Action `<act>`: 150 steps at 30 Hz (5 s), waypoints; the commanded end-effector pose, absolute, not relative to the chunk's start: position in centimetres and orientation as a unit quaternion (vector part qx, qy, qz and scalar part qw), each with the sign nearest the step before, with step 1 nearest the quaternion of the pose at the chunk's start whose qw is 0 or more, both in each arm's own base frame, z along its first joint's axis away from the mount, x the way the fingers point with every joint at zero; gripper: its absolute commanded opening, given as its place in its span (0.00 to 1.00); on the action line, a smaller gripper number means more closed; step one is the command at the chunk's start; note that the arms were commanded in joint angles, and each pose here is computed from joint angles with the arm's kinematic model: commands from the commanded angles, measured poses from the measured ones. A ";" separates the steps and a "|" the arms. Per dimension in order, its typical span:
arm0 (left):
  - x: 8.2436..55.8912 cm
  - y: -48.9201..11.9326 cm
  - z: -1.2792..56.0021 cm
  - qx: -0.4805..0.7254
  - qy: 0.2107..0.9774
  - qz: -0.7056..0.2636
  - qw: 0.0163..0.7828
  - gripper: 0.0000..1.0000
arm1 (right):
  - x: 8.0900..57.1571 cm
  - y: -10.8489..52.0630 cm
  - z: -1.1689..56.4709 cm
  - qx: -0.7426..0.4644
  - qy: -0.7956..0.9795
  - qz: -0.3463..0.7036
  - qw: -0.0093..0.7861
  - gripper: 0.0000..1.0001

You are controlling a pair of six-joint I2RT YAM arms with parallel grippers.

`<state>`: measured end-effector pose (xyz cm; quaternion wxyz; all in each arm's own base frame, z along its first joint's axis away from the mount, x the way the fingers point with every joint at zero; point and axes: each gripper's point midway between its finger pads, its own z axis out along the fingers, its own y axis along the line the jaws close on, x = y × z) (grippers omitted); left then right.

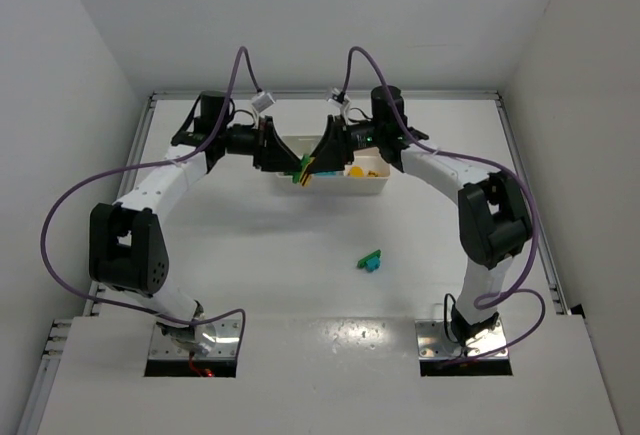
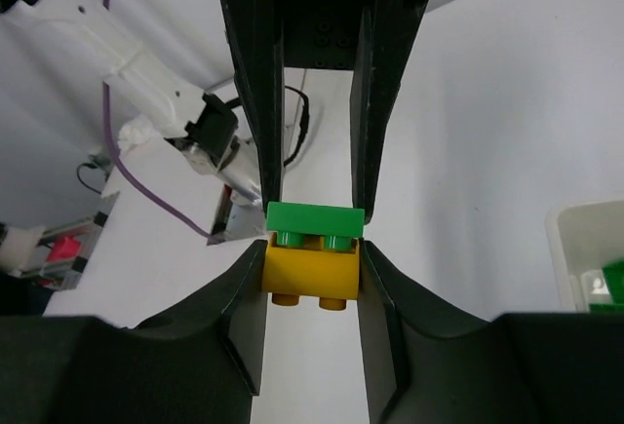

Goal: Sort the legos into containers by color

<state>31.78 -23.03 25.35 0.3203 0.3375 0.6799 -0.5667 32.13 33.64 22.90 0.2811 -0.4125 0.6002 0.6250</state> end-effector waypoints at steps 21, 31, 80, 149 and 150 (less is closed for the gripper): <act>42.0 -17.1 26.1 0.255 0.744 -0.244 0.567 0.01 | 32.8 18.9 16.8 -0.401 0.748 0.403 0.341 0.00; 45.1 -19.0 20.9 0.302 0.759 -0.230 0.529 0.01 | 38.8 15.8 17.7 -0.327 0.794 0.303 0.414 0.00; 37.5 -26.9 21.6 0.449 0.704 -0.319 0.447 0.88 | 45.1 16.6 16.1 -0.362 0.770 0.298 0.434 0.78; 18.4 -40.9 3.0 0.591 0.726 -0.261 0.237 0.27 | 26.2 -1.3 19.2 -0.158 0.888 -0.039 0.431 0.78; 18.4 -40.9 3.0 0.594 0.723 -0.260 0.238 0.27 | 26.3 -1.3 19.0 -0.158 0.890 -0.038 0.427 0.78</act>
